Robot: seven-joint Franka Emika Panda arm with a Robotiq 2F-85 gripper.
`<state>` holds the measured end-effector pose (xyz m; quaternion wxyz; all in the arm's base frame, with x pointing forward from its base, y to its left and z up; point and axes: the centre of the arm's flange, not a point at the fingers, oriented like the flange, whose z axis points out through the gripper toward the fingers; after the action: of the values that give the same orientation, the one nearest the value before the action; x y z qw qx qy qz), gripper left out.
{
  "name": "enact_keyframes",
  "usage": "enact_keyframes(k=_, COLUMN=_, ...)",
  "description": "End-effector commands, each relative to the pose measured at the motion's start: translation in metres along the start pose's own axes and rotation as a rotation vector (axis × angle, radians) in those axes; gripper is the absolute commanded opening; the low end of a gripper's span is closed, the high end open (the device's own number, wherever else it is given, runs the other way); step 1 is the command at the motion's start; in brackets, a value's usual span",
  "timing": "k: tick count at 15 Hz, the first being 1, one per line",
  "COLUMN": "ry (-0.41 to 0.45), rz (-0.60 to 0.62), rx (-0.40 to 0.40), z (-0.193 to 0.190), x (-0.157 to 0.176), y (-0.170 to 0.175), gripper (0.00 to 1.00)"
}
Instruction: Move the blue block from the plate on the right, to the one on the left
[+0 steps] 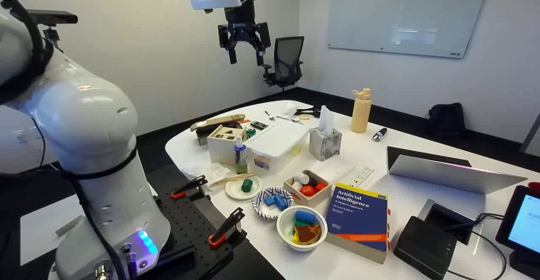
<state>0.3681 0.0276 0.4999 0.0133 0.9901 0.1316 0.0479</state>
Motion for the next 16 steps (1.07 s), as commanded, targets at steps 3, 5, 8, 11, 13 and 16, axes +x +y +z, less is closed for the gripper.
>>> enact_keyframes(k=3, ry=0.0, rz=0.0, rx=0.0, z=0.0, x=0.0, y=0.0, gripper=1.0)
enact_keyframes(k=5, ry=-0.023, rz=0.016, rx=0.003, z=0.008, x=0.005, y=0.004, gripper=1.0)
enact_keyframes(k=8, ry=-0.12, rz=0.14, rx=0.032, z=0.051, x=0.018, y=0.04, gripper=1.0)
enact_keyframes(k=11, ry=-0.174, rz=0.308, rx=0.015, z=0.11, x=0.016, y=0.092, gripper=1.0)
enact_keyframes(k=13, ry=-0.204, rz=0.421, rx=0.023, z=0.153, x=0.013, y=0.127, gripper=1.0)
enact_keyframes(k=16, ry=-0.217, rz=0.6, rx=0.039, z=0.217, x=0.011, y=0.165, gripper=1.0)
